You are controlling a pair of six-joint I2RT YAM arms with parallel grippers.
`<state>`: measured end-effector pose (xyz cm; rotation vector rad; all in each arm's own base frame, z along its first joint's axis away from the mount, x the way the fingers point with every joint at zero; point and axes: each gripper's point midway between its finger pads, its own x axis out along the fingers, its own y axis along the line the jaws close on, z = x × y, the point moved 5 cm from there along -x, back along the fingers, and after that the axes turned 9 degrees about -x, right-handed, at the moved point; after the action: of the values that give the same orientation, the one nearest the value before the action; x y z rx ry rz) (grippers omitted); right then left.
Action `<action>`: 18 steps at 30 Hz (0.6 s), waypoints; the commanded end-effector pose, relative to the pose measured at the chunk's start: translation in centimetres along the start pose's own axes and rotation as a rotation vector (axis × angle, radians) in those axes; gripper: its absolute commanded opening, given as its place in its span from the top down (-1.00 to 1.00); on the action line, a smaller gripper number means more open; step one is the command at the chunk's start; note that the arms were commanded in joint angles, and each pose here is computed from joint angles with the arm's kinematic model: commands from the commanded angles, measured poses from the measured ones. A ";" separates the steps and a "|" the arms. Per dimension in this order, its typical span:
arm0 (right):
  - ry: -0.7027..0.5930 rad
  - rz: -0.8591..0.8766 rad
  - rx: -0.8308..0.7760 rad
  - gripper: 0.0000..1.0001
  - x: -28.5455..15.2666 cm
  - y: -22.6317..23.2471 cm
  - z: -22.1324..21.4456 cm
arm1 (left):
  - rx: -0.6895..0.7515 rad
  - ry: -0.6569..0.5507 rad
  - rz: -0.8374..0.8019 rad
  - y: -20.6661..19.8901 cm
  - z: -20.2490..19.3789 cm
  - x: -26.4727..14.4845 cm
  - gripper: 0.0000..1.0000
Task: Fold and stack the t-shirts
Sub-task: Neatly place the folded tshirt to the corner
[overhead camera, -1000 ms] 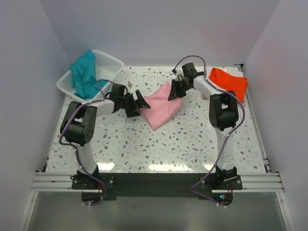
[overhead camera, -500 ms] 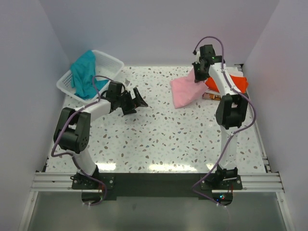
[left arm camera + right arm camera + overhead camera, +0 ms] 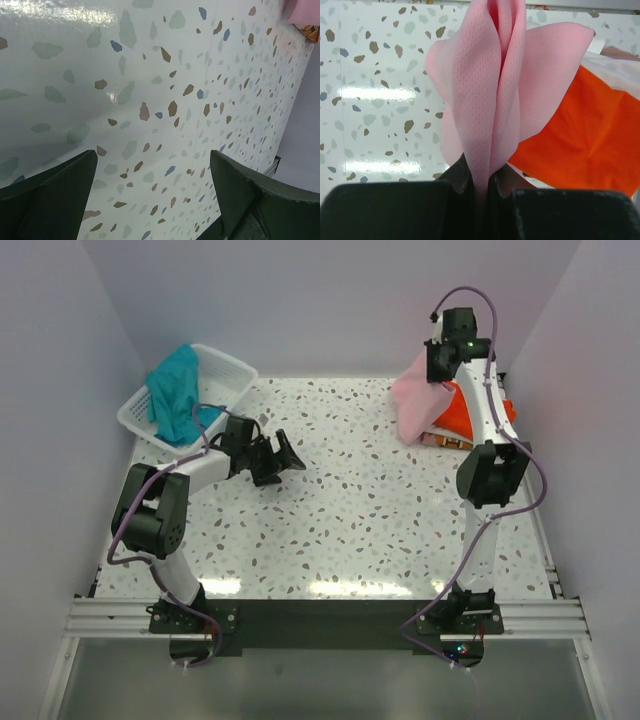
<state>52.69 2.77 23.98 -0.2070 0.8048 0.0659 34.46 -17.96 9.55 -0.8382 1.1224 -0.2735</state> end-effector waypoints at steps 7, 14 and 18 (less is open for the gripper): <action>-0.228 -0.056 0.168 1.00 -6.8 -5.8 4.5 | 0.014 -0.031 0.020 0.2 -0.1 -1.2 -1.00; -0.300 0.001 0.263 1.00 -7.4 -7.1 5.7 | 0.011 -0.039 0.033 0.2 -0.2 -1.6 -1.00; -0.322 0.002 0.295 1.00 -7.5 -7.6 5.9 | 0.009 -0.040 0.041 0.4 -0.4 -1.8 -1.00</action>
<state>53.20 -4.21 27.87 0.0402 0.6825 -0.0505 33.25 -17.21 9.06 -0.8224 1.1467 -0.2138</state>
